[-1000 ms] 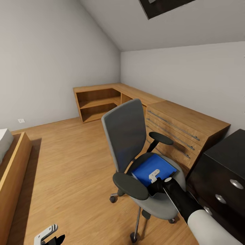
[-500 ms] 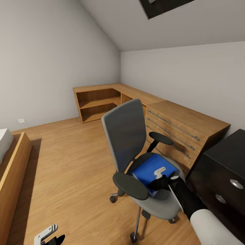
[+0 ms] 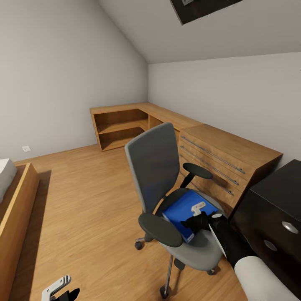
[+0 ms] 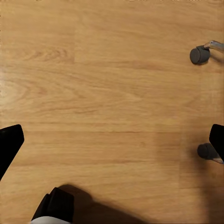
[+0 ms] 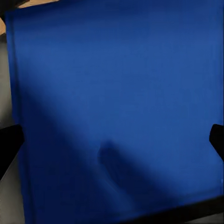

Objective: In the bedroom, organize the workspace by keeping the computer under the desk, ensuring the monitor is on the desk, placing the keyboard on the desk next to the monitor, placing the mouse on the desk next to the keyboard, moving the folder from the swivel chair onto the desk next to the mouse, stacking the notebook on top of the folder with the pen on top of the notebook, and positioning the swivel chair next to the desk.

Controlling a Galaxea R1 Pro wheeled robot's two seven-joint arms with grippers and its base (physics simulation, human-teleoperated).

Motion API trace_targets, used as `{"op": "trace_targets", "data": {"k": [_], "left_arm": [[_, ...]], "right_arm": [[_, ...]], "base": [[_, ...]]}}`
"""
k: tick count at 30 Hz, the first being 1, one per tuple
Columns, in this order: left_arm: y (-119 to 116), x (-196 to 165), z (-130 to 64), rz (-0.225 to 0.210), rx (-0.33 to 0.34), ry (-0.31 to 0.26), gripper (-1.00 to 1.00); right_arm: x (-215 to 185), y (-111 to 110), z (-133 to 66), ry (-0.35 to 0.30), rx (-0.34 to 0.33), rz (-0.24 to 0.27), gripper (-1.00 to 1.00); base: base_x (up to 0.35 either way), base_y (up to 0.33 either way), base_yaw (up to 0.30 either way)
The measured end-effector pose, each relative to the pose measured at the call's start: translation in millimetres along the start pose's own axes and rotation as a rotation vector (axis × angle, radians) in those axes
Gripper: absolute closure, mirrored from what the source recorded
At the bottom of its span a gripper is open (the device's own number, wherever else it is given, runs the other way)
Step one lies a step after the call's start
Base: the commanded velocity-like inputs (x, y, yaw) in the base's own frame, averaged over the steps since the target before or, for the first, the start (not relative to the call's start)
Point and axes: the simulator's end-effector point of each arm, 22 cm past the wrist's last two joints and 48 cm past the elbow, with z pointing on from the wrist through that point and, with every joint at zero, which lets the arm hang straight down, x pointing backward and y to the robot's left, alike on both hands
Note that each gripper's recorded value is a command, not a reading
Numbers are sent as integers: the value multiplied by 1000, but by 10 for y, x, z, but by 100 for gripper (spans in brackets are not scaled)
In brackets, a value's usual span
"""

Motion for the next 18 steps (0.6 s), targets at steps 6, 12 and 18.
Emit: {"op": "trace_targets", "data": {"k": [6, 12, 18], "left_arm": [[-34, -59, -98, 1, 0, 0, -100], [-73, -111, -193, 3, 1, 1, -100], [-97, -169, -290, 4, 0, 1, -100]], "right_arm": [[-202, -24, -110, -29, 7, 20, -100], [-474, -75, -183, -67, 101, 38, -100], [-812, -250, -380, -124, 189, 34, -100]], "base": [[0, 0, 0], [0, 0, 0], [0, 0, 0]]}}
